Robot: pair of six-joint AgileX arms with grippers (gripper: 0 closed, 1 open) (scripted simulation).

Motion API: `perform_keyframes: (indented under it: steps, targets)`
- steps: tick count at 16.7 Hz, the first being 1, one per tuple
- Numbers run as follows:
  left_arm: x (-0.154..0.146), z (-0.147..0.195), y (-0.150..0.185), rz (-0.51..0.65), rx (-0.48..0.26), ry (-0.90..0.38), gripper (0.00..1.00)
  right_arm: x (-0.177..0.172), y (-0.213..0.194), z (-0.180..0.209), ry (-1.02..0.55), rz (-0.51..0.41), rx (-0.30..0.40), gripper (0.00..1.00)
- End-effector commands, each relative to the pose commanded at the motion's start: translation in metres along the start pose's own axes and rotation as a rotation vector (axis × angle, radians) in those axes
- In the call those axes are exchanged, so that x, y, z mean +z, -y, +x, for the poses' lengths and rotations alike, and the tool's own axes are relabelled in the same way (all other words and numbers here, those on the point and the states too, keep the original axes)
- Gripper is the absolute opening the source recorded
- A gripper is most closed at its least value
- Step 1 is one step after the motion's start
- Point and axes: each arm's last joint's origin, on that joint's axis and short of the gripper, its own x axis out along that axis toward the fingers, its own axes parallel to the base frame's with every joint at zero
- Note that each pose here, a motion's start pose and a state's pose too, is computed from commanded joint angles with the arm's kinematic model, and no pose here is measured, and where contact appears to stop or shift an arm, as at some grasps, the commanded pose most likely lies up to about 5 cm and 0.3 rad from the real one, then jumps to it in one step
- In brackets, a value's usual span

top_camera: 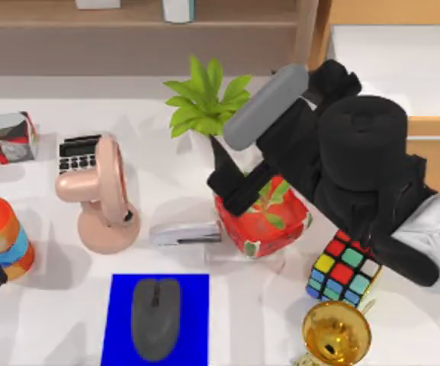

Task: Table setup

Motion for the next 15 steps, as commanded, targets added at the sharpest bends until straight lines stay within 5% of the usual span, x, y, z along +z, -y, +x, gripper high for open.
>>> perform_keyframes:
  steps: [7, 15]
  targets:
    - [0.000, 0.000, 0.000, 0.000, 0.000, 0.000, 1.00, -0.090, 0.040, -0.041, -0.014, -0.531, -0.352, 1.00]
    - [0.000, 0.000, 0.000, 0.000, 0.000, 0.000, 1.00, -0.164, 0.055, -0.072, -0.311, -0.964, -0.486, 1.00]
